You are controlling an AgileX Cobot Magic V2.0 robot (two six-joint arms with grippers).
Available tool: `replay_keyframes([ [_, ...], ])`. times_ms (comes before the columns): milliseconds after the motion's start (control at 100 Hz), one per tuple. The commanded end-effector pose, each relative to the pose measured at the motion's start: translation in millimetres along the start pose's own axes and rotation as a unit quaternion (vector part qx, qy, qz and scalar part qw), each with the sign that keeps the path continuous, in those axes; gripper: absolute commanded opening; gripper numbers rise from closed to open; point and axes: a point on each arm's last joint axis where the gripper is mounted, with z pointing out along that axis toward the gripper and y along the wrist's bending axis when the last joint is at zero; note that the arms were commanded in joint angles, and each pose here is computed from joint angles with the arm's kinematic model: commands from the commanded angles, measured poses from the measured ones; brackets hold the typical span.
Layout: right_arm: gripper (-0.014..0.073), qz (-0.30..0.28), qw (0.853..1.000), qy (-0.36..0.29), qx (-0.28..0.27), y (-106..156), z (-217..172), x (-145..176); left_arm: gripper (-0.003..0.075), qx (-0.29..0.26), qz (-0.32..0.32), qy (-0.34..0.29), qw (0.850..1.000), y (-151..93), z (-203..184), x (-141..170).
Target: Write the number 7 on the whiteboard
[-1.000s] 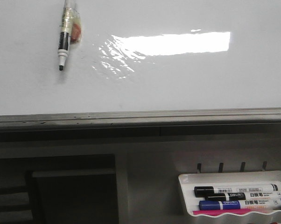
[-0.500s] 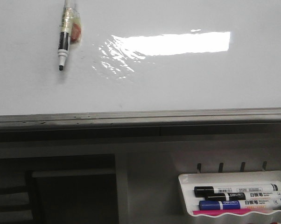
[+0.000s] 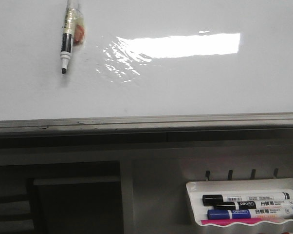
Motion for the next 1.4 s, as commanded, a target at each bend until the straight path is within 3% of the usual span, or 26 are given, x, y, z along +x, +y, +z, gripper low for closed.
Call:
replay_keyframes([
  [0,-0.0065,0.018,0.999,-0.037,0.000,0.5,-0.7,1.5,-0.0020,0.001,-0.011,-0.035,0.999,0.8,-1.2,3.5],
  [150,-0.0065,0.075,0.996,-0.038,0.000,0.1,-0.7,1.3,-0.0020,0.002,-0.044,-0.036,0.998,0.9,-1.3,2.8],
  [360,-0.0065,0.139,0.989,-0.045,0.001,-0.7,-0.8,0.2,-0.0020,0.002,-0.151,-0.040,0.988,1.5,-1.4,2.1],
  [450,-0.0065,0.194,0.980,-0.051,0.003,-1.7,-0.9,-0.8,-0.0020,0.000,-0.210,-0.050,0.976,2.7,-1.5,0.4],
  [580,-0.0064,0.311,0.948,-0.059,0.008,-4.1,-1.2,-2.2,-0.0020,-0.008,-0.308,-0.073,0.949,6.2,-2.2,-3.9],
  [720,-0.0062,0.322,0.946,-0.042,-0.011,-0.8,-2.3,-10.6,-0.0020,0.000,-0.362,-0.086,0.928,5.8,-4.1,-15.6],
  [810,-0.0060,0.312,0.950,-0.012,-0.028,2.8,-2.0,-20.2,-0.0020,0.019,-0.357,-0.083,0.930,1.4,-5.5,-30.6],
  [880,-0.0053,0.293,0.955,0.022,-0.038,5.5,0.4,-28.4,-0.0020,0.034,-0.333,-0.068,0.940,-3.6,-4.7,-45.5],
  [1010,-0.0053,0.253,0.960,0.110,-0.050,9.1,12.1,-44.0,-0.0020,0.062,-0.221,0.008,0.973,-16.2,5.0,-78.3],
  [1080,-0.0053,0.237,0.956,0.166,-0.054,10.6,23.1,-52.1,-0.0020,0.074,-0.161,0.067,0.982,-21.8,14.9,-93.4],
  [1210,-0.0053,0.204,0.950,0.227,-0.070,12.3,40.9,-71.8,-0.0020,0.102,-0.088,0.153,0.979,-29.7,34.5,-113.7],
  [1390,-0.0034,0.184,0.946,0.253,-0.084,12.8,59.0,-94.7,-0.0020,0.116,-0.083,0.209,0.967,-34.1,57.3,-126.6],
])
